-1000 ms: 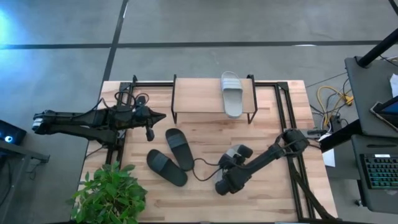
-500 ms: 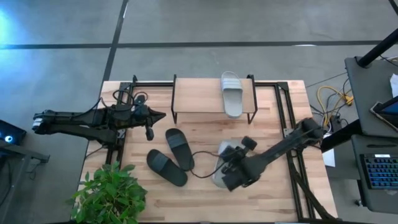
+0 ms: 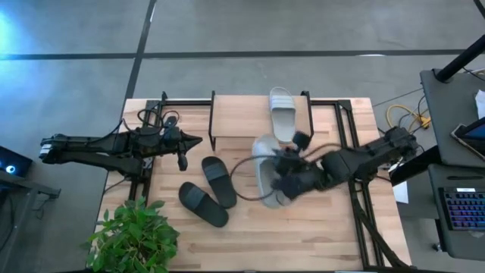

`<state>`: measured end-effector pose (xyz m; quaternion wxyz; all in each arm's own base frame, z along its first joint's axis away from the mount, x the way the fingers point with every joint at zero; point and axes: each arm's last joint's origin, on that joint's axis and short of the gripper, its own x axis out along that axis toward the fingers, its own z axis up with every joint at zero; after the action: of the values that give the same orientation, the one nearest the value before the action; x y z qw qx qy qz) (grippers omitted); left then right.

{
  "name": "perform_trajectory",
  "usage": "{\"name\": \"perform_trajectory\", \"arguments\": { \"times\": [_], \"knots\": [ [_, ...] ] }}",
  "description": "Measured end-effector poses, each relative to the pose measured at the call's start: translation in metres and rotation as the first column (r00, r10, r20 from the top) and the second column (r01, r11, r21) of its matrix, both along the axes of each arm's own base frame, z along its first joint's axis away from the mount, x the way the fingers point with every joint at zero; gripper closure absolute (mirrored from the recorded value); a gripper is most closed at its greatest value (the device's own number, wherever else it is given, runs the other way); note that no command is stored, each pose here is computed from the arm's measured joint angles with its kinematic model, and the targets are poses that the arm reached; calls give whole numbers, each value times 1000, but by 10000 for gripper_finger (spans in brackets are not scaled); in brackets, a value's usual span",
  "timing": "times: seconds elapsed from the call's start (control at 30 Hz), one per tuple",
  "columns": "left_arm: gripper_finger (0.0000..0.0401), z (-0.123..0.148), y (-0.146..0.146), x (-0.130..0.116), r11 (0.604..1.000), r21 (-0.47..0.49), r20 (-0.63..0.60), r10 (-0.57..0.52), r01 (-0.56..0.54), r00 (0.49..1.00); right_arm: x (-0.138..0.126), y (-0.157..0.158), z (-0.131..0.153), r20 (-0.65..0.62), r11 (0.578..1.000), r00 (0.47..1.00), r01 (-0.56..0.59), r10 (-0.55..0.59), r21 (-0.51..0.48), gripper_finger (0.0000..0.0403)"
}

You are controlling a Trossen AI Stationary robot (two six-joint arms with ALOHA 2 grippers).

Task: Pick and place slides into the shelf
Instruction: Put the gray slide on the shelf

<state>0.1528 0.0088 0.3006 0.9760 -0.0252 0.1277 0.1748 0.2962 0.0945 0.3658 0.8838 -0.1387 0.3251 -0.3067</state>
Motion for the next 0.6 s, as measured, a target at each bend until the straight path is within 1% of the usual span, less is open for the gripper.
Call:
{"name": "perform_trajectory", "arguments": {
  "times": [0.1,0.2,0.27,0.33,0.4,0.47,0.6],
  "knots": [
    [399,1,0,0,1000,0,10,0,0,1000,10,-29,12,-50,996,999,4,-8,-85,377],
    [399,1,0,0,1000,0,11,0,0,1000,21,-62,16,-99,987,994,21,-37,-158,377],
    [399,1,0,0,1000,0,16,0,0,1000,28,-83,17,-123,985,992,-4,-17,-172,376],
    [399,2,0,0,1000,0,18,1,-1,1000,35,-103,17,-118,987,993,-38,20,-157,376],
    [399,1,0,1,1000,0,16,1,-1,1000,45,-123,12,-128,985,992,-30,8,-171,376],
    [399,1,0,1,1000,0,14,1,-1,1000,53,-141,0,-206,978,979,-34,-9,-204,376],
    [399,1,0,1,1000,3,13,9,-9,1000,71,-171,-18,-305,961,952,-79,-5,-264,376]
  ]
}}
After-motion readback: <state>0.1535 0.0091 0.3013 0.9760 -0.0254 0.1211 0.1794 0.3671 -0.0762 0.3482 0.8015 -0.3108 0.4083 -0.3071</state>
